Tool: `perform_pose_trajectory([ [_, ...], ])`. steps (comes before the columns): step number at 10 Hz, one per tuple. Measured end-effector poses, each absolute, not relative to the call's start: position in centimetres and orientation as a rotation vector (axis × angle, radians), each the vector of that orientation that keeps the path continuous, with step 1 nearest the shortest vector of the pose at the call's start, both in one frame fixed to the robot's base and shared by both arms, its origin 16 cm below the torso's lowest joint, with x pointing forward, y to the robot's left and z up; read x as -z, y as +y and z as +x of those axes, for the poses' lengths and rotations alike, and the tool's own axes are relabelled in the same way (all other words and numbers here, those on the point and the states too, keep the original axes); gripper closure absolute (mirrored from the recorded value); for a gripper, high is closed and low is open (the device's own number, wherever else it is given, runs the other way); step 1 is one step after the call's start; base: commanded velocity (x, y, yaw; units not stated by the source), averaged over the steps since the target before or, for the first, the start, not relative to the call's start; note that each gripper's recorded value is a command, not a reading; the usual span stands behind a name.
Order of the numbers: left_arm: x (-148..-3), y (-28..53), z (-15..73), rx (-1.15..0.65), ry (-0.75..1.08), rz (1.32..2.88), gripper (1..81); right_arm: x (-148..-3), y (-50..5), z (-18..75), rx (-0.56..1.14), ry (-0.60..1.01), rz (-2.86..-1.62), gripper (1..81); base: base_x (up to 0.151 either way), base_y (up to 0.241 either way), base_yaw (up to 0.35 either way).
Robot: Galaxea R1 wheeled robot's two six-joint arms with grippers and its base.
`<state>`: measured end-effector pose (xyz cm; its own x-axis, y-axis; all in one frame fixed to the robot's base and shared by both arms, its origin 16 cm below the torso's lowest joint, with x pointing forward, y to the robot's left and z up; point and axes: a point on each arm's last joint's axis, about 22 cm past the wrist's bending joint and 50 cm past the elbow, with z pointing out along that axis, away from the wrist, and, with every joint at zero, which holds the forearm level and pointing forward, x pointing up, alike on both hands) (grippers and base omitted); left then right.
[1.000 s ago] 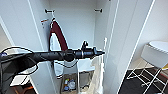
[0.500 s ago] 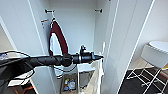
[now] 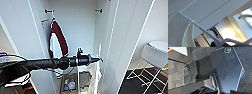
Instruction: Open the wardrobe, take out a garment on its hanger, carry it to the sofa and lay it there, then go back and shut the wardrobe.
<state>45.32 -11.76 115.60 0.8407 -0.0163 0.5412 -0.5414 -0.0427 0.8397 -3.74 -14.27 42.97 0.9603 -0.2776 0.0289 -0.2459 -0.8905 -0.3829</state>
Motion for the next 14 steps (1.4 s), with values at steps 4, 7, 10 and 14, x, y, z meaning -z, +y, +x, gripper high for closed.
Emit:
perform_pose_trajectory([
  [4, -115.3, -8.6, 47.9, -0.505, -0.392, 1.587, 81.1, -43.0, -14.3, -3.7, 0.117, 0.378, -2.728, 1.0, 0.0, 0.0, 0.0],
  [7, -115.8, -8.8, 47.8, -0.508, -0.388, 1.564, 81.1, -43.0, -14.3, -3.7, 0.116, 0.378, -2.728, 1.0, 0.0, 0.0, 0.0],
  [10, -115.3, -8.7, 47.7, -0.5, -0.381, 1.568, 81.1, -43.0, -14.3, -3.7, 0.117, 0.378, -2.728, 1.0, 0.0, 0.0, 0.0],
  [14, -115.4, -8.7, 47.6, -0.499, -0.362, 1.541, 81.1, -43.0, -14.3, -3.7, 0.116, 0.378, -2.728, 1.0, 0.0, 0.0, 0.0],
])
